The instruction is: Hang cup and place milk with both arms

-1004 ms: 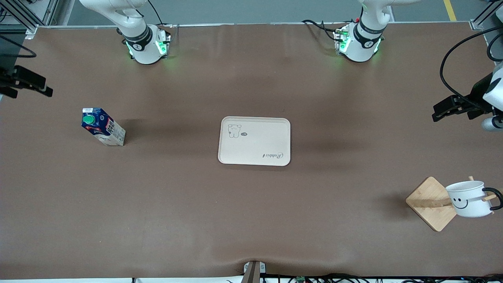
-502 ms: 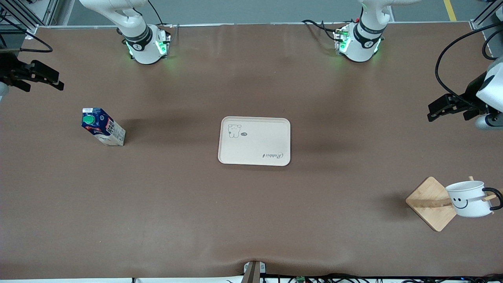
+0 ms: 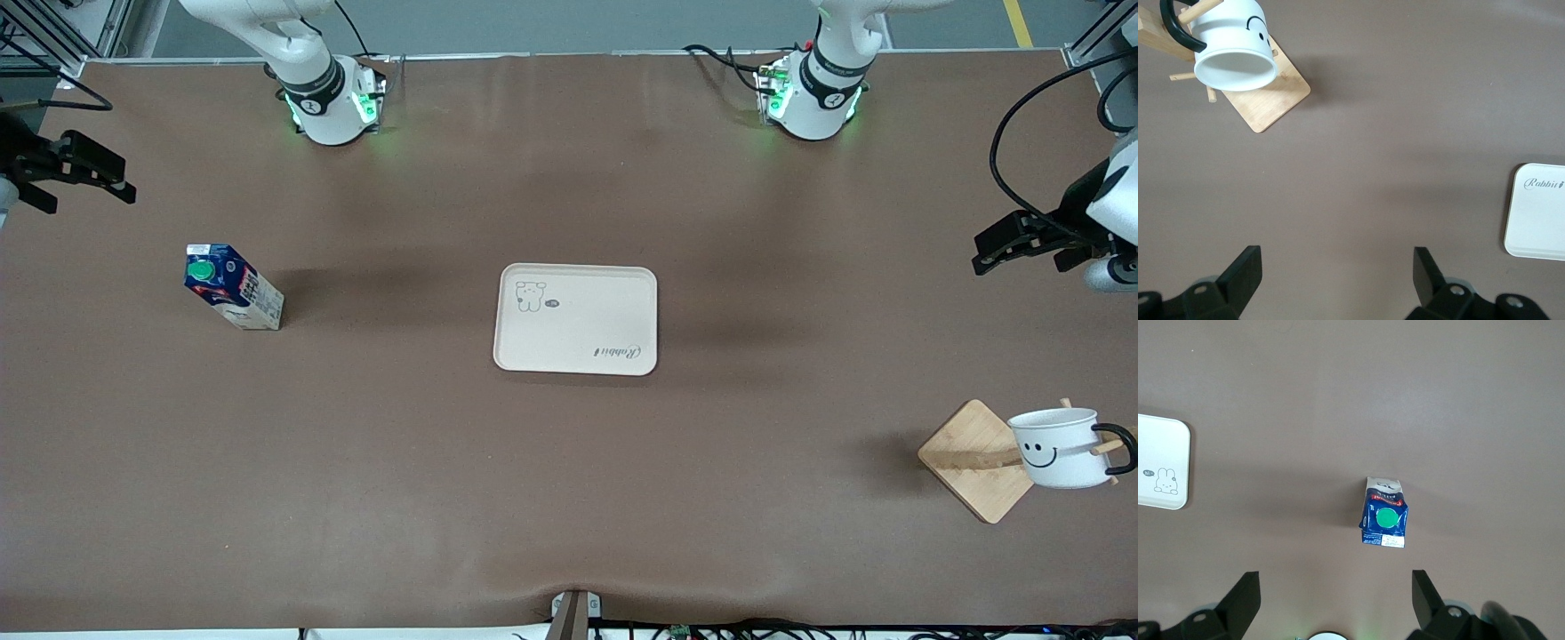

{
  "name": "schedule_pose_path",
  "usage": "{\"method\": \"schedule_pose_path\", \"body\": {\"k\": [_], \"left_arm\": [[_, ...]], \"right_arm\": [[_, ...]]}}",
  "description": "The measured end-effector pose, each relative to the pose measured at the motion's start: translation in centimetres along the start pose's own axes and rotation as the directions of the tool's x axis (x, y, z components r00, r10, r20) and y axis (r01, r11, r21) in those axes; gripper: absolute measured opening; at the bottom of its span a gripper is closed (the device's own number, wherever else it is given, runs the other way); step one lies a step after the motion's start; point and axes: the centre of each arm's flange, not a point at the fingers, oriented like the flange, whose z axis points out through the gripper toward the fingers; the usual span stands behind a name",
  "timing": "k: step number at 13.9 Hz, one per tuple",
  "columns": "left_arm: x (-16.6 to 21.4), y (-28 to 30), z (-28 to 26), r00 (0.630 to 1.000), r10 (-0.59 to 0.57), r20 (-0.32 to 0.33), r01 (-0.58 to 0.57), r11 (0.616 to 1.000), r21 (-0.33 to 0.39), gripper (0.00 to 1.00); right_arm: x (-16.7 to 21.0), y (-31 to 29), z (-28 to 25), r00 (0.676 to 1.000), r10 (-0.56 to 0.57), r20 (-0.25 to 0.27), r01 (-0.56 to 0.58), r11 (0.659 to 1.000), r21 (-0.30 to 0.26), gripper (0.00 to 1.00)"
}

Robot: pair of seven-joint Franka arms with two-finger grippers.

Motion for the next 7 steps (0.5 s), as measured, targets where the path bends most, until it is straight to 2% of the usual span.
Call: {"method": "schedule_pose_path", "body": {"k": [7], "left_arm": [[-0.24, 0.48, -0.24, 1.0, 0.009, 0.008, -0.009, 1.0, 0.0, 1.0]], "right_arm": [[-0.01, 0.07, 0.0, 1.0, 0.001, 0.001, -0.001, 1.0, -0.003, 1.0]]}}
